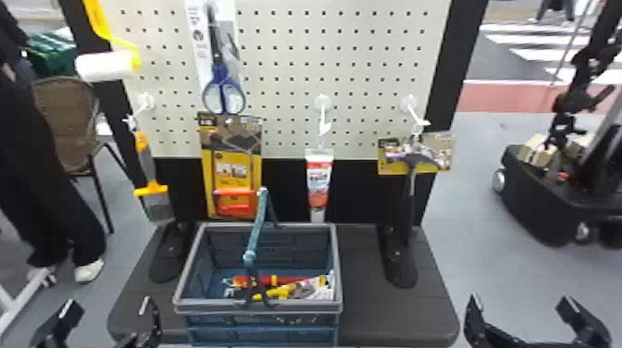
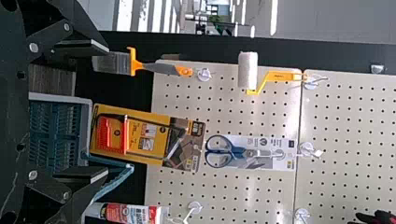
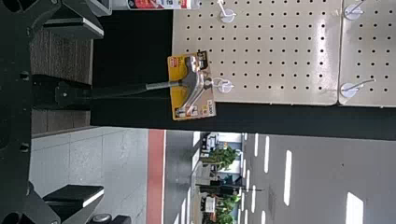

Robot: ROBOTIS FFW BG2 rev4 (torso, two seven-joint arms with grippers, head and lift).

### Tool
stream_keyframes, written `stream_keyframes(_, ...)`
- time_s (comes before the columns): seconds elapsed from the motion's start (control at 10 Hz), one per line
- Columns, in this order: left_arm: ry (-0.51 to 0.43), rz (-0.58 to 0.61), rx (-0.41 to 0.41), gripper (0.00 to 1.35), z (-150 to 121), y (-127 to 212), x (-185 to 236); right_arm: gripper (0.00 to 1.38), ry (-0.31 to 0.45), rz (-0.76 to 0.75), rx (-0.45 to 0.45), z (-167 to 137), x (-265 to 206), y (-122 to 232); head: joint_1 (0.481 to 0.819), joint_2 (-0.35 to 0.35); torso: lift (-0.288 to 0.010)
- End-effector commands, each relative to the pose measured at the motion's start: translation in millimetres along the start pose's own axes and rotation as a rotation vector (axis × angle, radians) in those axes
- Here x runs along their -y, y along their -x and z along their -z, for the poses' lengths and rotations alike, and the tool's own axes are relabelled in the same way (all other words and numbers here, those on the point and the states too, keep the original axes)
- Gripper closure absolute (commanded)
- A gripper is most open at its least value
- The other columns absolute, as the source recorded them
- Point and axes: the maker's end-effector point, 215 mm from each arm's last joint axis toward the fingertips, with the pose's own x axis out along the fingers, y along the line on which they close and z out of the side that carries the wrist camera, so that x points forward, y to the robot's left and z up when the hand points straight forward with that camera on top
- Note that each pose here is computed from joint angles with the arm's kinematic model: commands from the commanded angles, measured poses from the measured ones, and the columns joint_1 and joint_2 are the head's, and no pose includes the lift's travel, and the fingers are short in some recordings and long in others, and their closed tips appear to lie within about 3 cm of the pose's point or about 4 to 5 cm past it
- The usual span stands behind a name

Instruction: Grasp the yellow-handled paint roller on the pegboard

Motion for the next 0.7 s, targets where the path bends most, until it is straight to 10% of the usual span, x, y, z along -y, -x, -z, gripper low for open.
stream_keyframes(0.0, 0.001, 0.002, 0.002, 0.37, -2.3, -0.8, 0.3, 0.12, -0.002, -0.001, 0.0, 0.0, -0.5, 0.0, 0.549, 0.0, -0.1)
stream_keyframes(0.6, -0.084, 0.105, 0.048, 0.37, -88.1, -54.8, -6.4, 0.12, -0.003, -0.003, -0.001, 1.5, -0.8, -0.5, 0.549, 0.0, -0.1)
